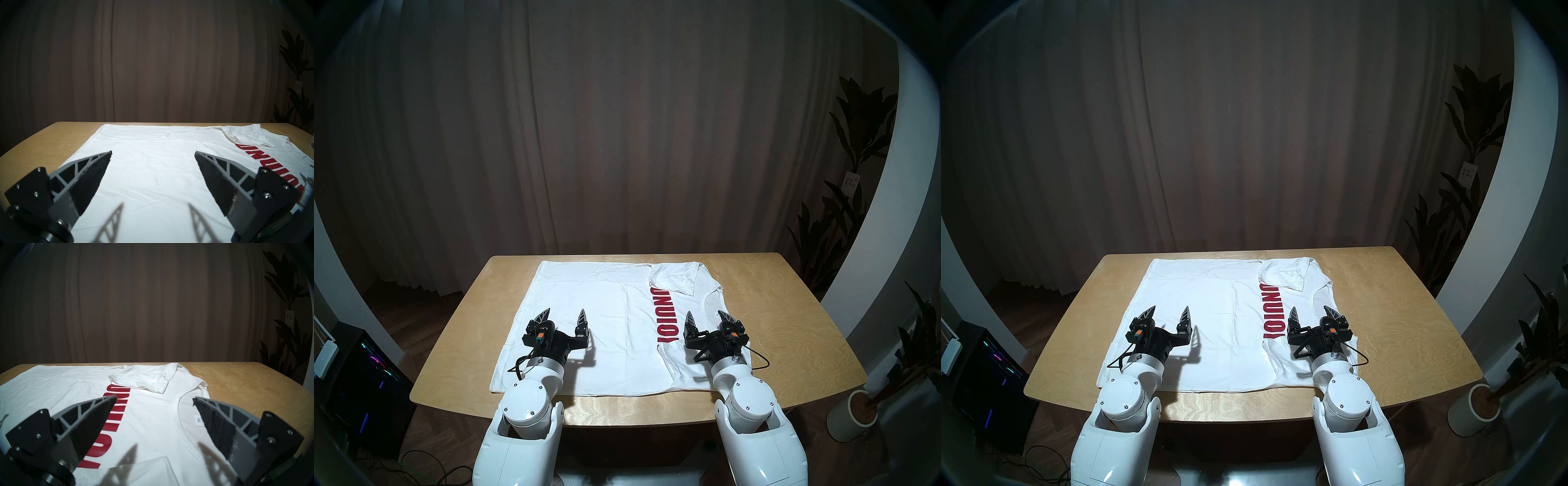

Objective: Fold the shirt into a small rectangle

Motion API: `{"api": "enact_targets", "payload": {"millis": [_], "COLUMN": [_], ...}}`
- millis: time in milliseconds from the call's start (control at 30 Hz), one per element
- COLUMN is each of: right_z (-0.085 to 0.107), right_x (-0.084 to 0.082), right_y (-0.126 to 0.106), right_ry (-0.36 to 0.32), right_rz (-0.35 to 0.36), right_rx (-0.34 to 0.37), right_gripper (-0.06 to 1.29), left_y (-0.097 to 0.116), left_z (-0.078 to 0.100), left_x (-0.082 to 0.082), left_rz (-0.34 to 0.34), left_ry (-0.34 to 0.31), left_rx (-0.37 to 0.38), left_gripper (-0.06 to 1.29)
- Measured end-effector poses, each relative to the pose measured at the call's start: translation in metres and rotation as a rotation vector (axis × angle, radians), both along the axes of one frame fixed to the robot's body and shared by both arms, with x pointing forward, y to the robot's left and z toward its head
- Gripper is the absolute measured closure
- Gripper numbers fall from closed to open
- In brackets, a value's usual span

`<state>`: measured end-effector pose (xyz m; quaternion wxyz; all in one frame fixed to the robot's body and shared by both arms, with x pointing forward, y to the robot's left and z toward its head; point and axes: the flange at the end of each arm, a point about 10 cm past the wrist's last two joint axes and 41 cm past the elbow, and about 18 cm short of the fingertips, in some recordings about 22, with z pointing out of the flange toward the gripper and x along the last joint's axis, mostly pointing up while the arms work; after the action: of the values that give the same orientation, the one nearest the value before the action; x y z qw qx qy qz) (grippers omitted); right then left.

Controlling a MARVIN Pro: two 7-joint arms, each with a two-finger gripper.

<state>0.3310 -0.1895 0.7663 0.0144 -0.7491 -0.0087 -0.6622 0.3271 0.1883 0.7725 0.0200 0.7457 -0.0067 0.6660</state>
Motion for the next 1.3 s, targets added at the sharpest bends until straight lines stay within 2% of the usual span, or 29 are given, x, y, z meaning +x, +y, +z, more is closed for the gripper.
{"api": "enact_targets", "payload": {"millis": [467,567,633,933,1100,1300], "right_z": [0.000,0.000,0.000,0.009,0.011,0.014], "right_x": [0.000,0.000,0.000,0.001,0.000,-0.001], "right_y": [0.000,-0.001,-0.003,-0.012,-0.018,-0.022], "right_ry": [0.000,0.001,0.001,0.025,0.046,0.067], "right_rz": [0.000,-0.003,-0.015,-0.073,-0.105,-0.131], "right_rx": [0.000,0.007,0.039,0.276,0.409,0.551], "right_gripper": [0.00,0.00,0.00,0.00,0.00,0.00], "left_y": [0.000,0.003,0.007,0.022,0.037,0.046], "left_z": [0.000,0.002,0.006,0.032,0.035,0.040], "left_x": [0.000,-0.001,0.000,0.003,0.002,0.000], "left_rz": [-0.001,0.004,0.019,0.067,0.109,0.127], "left_ry": [0.002,0.010,0.015,-0.011,-0.009,-0.005], "left_rx": [-0.001,-0.040,-0.089,-0.347,-0.493,-0.646], "left_gripper": [0.00,0.00,0.00,0.00,0.00,0.00]}}
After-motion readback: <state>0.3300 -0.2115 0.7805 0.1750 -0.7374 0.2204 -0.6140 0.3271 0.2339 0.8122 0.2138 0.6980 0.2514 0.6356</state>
